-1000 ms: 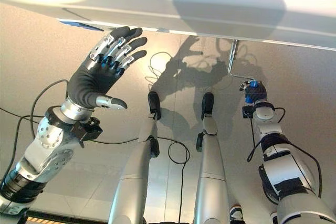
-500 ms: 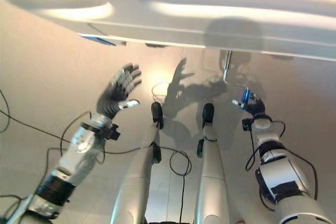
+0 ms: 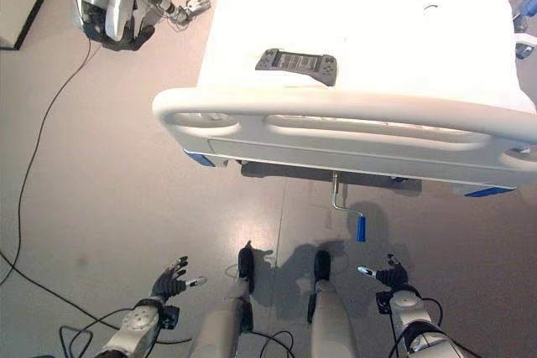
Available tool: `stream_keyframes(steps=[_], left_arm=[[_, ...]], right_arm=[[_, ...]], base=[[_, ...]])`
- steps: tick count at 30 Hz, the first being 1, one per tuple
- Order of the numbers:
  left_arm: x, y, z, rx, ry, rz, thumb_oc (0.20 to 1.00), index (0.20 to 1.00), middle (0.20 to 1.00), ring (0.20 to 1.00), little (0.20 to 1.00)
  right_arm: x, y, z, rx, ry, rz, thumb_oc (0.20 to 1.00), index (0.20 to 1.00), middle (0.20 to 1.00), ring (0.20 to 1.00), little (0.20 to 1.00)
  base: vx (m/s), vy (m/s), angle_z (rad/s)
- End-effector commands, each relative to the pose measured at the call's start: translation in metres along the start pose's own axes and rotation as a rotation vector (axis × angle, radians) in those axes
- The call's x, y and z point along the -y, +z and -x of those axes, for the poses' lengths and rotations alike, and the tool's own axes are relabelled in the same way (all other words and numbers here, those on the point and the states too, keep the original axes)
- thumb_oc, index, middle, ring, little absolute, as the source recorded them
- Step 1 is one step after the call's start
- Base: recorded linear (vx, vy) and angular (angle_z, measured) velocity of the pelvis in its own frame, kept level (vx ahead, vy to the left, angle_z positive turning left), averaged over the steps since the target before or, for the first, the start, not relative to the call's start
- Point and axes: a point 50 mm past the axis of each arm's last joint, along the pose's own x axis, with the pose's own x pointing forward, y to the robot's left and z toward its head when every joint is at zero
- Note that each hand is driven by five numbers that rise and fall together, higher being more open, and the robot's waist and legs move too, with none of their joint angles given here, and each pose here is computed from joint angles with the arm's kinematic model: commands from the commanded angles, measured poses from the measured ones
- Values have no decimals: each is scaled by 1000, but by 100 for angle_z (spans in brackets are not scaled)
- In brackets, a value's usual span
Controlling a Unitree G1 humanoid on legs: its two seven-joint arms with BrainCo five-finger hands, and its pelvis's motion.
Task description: Raise the hospital bed
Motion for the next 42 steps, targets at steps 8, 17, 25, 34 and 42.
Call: stream_keyframes(steps=[8,17,25,34,42], left_arm=[[-9,-5,2,-3,49,-37,1000,1000,1000,1000,1000],[2,-31,9,-113,28,-48,1000,1000,1000,1000,1000],[8,-36,11,-135,12,-43,1000,1000,1000,1000,1000],[22,-34,10,-132,-34,-52,1000,1000,1000,1000,1000],[26,-37,11,-142,-58,-71,1000,1000,1000,1000,1000]], right_arm=[[-31,-61,22,-176,116,6,1000,1000,1000,1000,1000],[-43,-88,37,-255,142,-75,1000,1000,1000,1000,1000],[-43,-92,39,-264,142,-56,1000,1000,1000,1000,1000],[-47,-98,42,-293,150,-55,1000,1000,1000,1000,1000],[-49,-102,44,-314,156,-57,1000,1000,1000,1000,1000]], base=[[58,-3,10],[32,7,-1],[13,3,0],[0,0,0],[0,0,0]])
